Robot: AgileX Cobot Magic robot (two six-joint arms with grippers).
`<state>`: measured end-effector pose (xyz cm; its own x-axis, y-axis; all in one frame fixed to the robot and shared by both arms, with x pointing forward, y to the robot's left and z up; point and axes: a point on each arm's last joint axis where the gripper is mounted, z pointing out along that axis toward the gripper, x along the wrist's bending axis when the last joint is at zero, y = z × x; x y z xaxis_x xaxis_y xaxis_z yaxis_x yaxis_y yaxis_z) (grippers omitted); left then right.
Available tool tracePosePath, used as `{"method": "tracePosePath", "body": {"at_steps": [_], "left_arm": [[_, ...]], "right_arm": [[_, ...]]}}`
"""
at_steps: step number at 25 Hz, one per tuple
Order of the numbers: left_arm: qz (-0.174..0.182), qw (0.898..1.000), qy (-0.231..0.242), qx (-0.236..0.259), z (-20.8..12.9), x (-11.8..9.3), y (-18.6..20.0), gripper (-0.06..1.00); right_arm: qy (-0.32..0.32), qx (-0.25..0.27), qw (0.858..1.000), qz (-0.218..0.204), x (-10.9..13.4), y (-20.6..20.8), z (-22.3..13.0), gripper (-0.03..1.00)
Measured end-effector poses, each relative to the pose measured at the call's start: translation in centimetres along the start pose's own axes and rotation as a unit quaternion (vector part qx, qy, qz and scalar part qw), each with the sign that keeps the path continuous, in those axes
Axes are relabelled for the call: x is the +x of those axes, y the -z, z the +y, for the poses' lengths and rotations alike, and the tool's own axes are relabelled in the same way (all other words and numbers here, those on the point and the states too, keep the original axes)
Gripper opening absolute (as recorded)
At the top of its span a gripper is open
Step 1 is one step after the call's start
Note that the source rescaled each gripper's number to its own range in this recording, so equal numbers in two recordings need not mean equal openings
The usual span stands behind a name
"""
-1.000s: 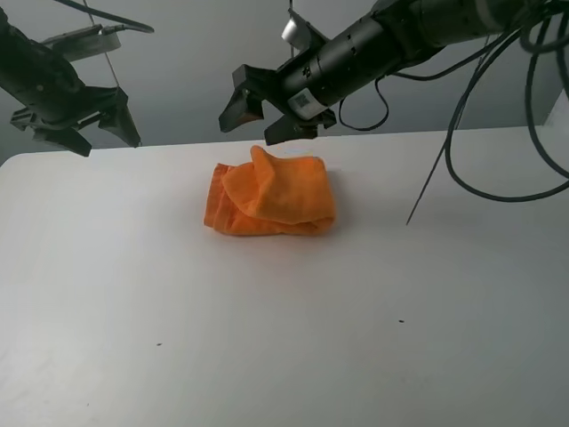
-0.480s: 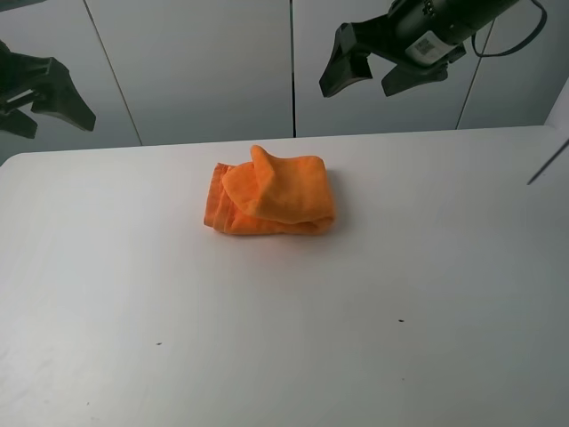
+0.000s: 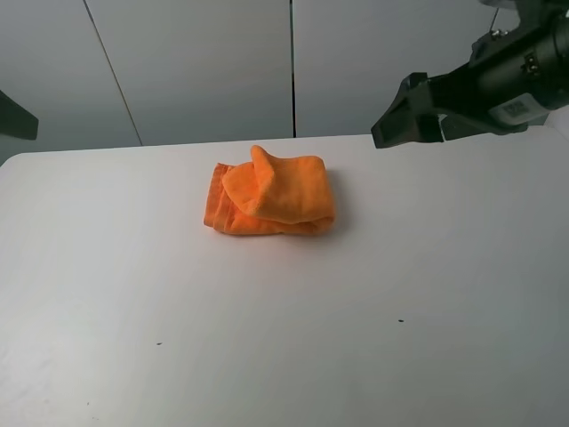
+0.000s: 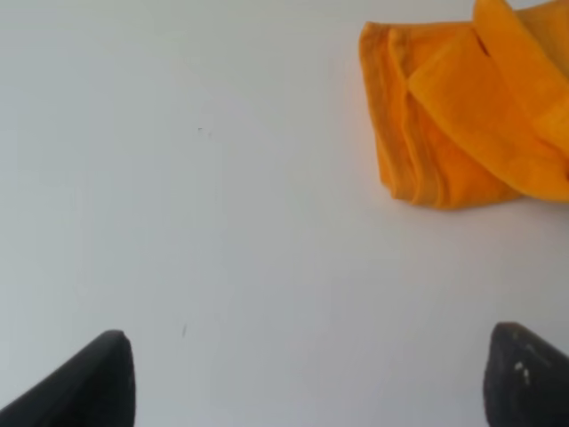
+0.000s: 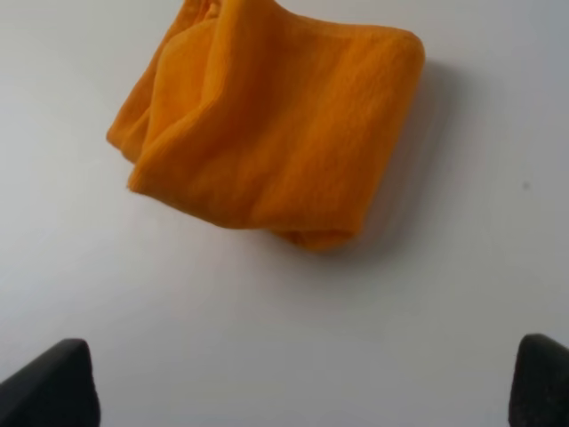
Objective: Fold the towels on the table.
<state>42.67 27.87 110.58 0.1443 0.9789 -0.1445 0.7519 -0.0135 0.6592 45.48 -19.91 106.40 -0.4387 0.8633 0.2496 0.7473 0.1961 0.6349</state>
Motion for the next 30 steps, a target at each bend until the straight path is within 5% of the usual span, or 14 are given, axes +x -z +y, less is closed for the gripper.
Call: {"method": "tracePosePath", "body": {"at_steps": [16, 23, 26, 30], "left_arm": [[-0.001, 0.984, -0.038, -0.174, -12.3, -1.6, 9.2, 1.0], [0.051, 0.979, -0.074, -0.184, -16.4, -1.1, 11.2, 1.0], [0.054, 0.974, -0.078, -0.206, -17.5, -1.1, 11.4, 1.0], [0.044, 0.981, -0.072, -0.174, -18.2, -0.9, 9.8, 1.0]], "right_arm": [[0.096, -0.129, 0.985, -0.055, 2.0, 12.3, -12.4, 1.0], [0.098, -0.117, 0.985, -0.08, 1.9, 14.5, -17.0, 1.0], [0.105, -0.133, 0.98, -0.103, 1.4, 14.6, -18.5, 1.0], [0.102, -0.172, 0.974, -0.107, 1.4, 14.9, -19.5, 1.0]]}}
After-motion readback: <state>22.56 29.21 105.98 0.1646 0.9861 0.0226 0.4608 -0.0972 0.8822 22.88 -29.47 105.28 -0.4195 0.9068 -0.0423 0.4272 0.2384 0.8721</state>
